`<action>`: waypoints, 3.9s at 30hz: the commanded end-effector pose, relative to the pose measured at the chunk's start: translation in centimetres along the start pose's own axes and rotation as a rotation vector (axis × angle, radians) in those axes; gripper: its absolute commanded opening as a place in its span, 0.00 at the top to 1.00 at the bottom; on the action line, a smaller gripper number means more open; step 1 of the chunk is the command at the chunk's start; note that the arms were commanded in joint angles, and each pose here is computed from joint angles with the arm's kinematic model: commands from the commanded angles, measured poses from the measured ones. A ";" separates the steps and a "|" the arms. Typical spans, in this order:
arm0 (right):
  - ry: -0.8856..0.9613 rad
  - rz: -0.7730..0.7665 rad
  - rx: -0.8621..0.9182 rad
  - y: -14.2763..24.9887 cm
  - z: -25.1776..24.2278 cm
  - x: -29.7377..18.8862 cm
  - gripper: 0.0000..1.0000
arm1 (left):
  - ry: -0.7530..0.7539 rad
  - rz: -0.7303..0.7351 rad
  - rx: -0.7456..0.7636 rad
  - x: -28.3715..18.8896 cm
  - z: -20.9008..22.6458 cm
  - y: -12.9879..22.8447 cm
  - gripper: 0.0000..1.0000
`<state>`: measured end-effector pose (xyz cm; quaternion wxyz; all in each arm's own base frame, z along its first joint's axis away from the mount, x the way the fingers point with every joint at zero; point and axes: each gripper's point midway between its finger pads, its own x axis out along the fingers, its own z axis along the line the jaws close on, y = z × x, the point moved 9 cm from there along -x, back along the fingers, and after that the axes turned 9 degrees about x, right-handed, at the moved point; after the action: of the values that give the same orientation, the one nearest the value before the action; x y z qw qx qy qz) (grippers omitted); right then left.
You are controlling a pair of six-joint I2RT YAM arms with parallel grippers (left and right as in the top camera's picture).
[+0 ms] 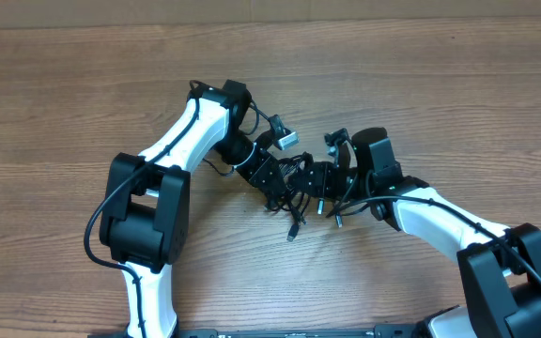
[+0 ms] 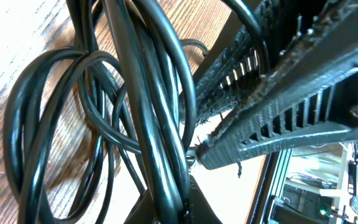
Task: Untangle cables
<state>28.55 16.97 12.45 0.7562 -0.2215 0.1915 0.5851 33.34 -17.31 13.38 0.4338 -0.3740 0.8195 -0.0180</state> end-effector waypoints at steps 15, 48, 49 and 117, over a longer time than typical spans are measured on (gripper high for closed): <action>0.027 -0.074 0.045 -0.8 -0.3 0.0 0.77 | 0.075 -0.075 0.013 -0.2 -0.7 -0.6 0.96; 0.024 -0.093 0.213 -3.0 -4.2 -4.6 0.96 | -0.158 0.084 -0.098 -0.4 1.4 0.6 0.96; 0.052 -0.102 0.242 -3.0 -4.8 -4.9 0.96 | -0.174 0.087 -0.110 -0.4 1.6 0.6 0.96; 0.109 -0.105 0.126 -4.2 -2.8 -6.7 0.57 | -0.213 0.039 -0.371 2.5 -0.9 -1.8 0.80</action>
<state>30.97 7.89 13.04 0.7914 -0.2069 0.2807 0.5020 33.20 -20.43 12.55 0.4422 -0.4297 0.7642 0.1892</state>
